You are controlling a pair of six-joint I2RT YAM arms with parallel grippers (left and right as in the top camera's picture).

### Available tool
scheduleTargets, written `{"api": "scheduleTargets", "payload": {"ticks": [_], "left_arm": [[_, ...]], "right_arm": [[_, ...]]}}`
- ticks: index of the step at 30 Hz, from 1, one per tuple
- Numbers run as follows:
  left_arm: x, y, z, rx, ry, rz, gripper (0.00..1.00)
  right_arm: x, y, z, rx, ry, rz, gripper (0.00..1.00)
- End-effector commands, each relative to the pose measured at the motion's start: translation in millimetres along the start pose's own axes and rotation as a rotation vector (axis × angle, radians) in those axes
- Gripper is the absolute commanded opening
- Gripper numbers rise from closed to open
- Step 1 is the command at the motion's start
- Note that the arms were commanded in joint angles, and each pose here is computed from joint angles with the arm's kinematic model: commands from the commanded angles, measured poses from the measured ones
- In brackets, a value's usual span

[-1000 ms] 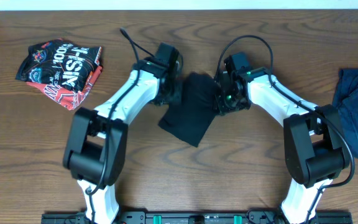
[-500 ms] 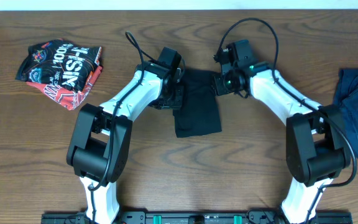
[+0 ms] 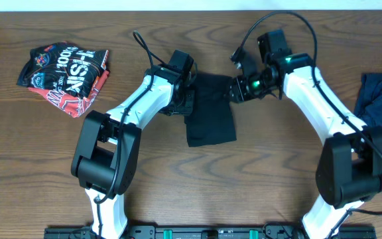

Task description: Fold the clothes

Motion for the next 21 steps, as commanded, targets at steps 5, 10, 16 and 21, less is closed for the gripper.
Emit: {"api": "scheduleTargets", "payload": {"ticks": [5, 10, 16, 21], "left_arm": [[2, 5, 0, -0.013, -0.005, 0.012, 0.41], [3, 4, 0, -0.01, -0.005, 0.013, 0.41], [3, 4, -1, -0.007, -0.005, 0.015, 0.41], [19, 28, 11, -0.077, -0.002, 0.09, 0.43]], "right_arm": [[-13, -51, -59, 0.165, -0.104, 0.131, 0.3], [-62, -69, -84, 0.239, -0.182, -0.102, 0.24], [-97, -63, -81, 0.225, -0.226, -0.316, 0.24], [-95, -60, -80, 0.226, -0.227, -0.318, 0.22]]}}
Point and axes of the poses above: each gripper's point midway between its finger pads, its own y axis back along the fingers, its own x axis along the line the jaws close on, z = x × y, the point moved 1 cm from there along y, back along the fingers, and after that the axes turned 4 degrees about y, right-handed, at the moved point
